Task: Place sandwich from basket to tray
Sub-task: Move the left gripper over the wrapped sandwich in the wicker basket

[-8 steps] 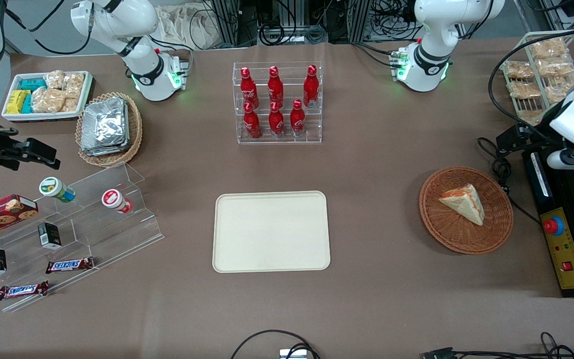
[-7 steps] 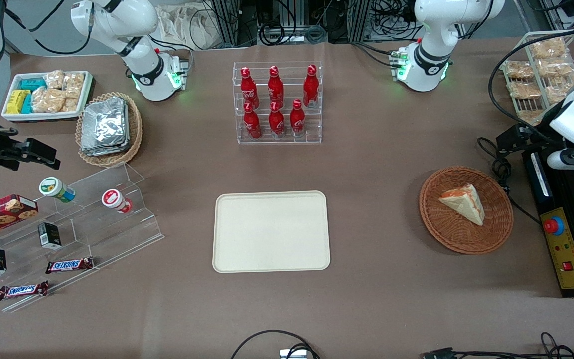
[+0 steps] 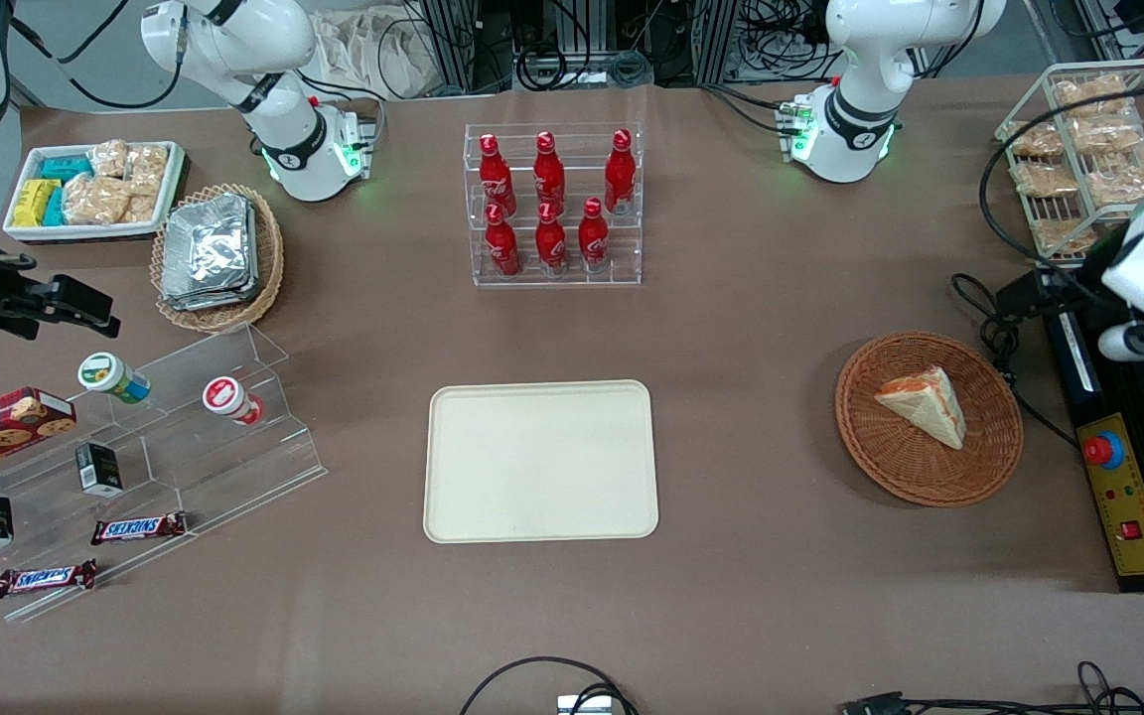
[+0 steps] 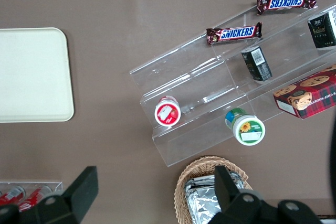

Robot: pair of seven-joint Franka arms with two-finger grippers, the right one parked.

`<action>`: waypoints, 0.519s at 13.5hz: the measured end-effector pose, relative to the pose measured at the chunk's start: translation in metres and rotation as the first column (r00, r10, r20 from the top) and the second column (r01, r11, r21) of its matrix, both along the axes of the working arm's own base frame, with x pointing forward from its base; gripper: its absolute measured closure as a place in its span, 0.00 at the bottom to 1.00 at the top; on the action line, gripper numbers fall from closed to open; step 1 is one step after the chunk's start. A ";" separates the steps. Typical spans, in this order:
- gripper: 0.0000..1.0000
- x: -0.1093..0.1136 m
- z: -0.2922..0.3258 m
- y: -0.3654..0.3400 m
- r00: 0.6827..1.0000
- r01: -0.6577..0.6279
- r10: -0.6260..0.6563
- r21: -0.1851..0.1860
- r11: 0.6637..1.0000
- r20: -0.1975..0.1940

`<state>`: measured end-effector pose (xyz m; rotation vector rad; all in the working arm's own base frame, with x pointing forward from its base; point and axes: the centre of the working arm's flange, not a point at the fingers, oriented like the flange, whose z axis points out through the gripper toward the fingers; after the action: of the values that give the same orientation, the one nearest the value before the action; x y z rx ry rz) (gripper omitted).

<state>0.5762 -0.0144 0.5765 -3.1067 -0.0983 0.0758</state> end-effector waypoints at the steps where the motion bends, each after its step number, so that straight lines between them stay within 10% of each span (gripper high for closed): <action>1: 0.00 0.003 -0.013 0.004 0.999 -0.045 0.045 0.008 0.999 -0.003; 7: 0.00 0.001 -0.088 0.022 0.954 -0.300 0.300 0.022 0.954 0.007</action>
<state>0.5774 0.0075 0.4884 -3.0405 -0.5676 0.0755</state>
